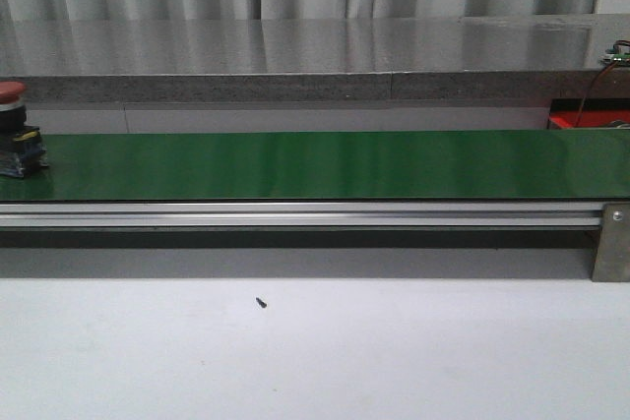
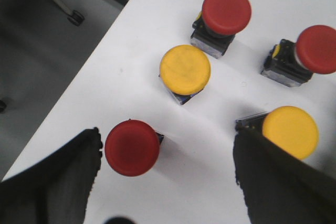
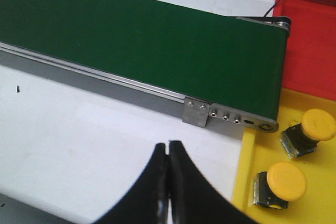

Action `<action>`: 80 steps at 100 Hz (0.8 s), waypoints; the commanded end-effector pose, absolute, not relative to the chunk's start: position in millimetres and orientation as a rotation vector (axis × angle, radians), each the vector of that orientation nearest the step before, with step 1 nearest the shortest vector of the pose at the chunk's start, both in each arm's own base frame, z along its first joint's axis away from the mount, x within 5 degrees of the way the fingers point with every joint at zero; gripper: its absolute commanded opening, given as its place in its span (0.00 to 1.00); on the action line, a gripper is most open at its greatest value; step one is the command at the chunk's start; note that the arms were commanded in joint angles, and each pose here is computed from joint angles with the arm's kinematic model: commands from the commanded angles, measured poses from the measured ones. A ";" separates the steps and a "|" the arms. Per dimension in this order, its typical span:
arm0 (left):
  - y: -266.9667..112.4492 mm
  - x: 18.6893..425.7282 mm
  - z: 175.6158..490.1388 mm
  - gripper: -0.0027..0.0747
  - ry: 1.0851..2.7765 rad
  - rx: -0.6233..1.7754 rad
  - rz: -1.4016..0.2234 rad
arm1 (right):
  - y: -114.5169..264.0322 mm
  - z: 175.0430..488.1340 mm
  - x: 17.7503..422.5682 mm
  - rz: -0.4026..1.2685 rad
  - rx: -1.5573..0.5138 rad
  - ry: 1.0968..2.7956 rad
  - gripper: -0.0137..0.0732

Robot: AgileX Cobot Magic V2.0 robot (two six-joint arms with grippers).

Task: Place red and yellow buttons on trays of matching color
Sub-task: 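Grasp a second red push-button on the table with the left gripper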

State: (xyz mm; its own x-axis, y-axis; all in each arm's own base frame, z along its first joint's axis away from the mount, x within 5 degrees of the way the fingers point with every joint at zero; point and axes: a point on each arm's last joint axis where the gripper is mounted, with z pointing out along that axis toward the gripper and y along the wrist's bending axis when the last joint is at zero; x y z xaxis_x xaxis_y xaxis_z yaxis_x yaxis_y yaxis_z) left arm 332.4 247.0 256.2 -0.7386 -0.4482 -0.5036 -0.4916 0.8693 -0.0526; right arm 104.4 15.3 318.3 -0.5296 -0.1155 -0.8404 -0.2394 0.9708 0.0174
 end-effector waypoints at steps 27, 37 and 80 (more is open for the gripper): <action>259.8 340.7 256.1 0.65 2.456 -0.670 0.195 | 14.5 330.3 106.5 0.142 -0.231 2.059 0.09; 262.3 341.0 254.8 0.58 2.456 -0.652 0.230 | 14.5 330.3 106.5 0.142 -0.231 2.059 0.09; 267.0 346.2 229.1 0.45 2.514 -0.663 0.211 | 14.5 330.3 106.5 0.142 -0.231 2.059 0.09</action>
State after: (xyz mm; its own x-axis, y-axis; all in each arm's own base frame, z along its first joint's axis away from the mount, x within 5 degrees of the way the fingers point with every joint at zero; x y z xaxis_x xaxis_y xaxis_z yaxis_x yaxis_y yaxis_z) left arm 344.6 264.4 199.4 -0.7906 -0.4301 -0.4358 -0.4818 0.8762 0.0095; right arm 104.4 15.3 318.3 -0.5296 -0.1155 -0.8404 -0.2394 0.9708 0.0174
